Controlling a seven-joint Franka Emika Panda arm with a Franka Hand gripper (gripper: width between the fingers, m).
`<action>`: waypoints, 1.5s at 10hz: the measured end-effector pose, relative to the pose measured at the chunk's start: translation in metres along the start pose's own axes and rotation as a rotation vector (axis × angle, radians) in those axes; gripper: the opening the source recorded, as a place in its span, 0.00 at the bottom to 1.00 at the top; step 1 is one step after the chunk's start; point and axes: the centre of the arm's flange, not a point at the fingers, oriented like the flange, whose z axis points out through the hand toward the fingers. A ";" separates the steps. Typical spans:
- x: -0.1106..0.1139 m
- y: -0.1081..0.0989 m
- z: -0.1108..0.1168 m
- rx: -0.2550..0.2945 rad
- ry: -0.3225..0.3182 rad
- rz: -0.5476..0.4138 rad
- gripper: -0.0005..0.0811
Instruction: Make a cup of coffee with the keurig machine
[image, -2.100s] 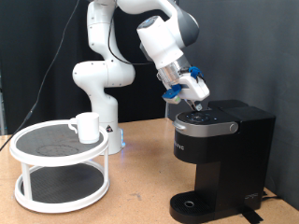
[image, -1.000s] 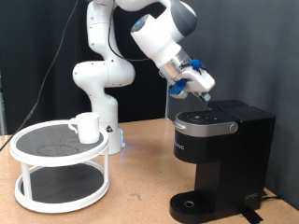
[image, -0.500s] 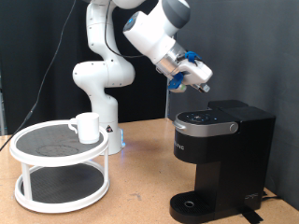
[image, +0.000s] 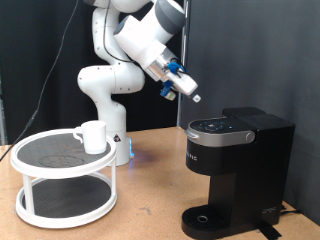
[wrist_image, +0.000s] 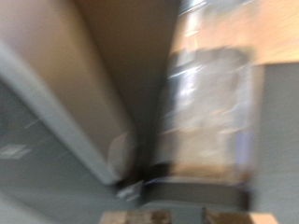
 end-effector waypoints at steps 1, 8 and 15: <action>0.010 0.000 -0.010 -0.030 0.068 0.000 0.01; 0.042 -0.010 -0.045 0.062 0.357 -0.022 0.01; 0.080 -0.031 -0.098 0.000 0.392 -0.165 0.01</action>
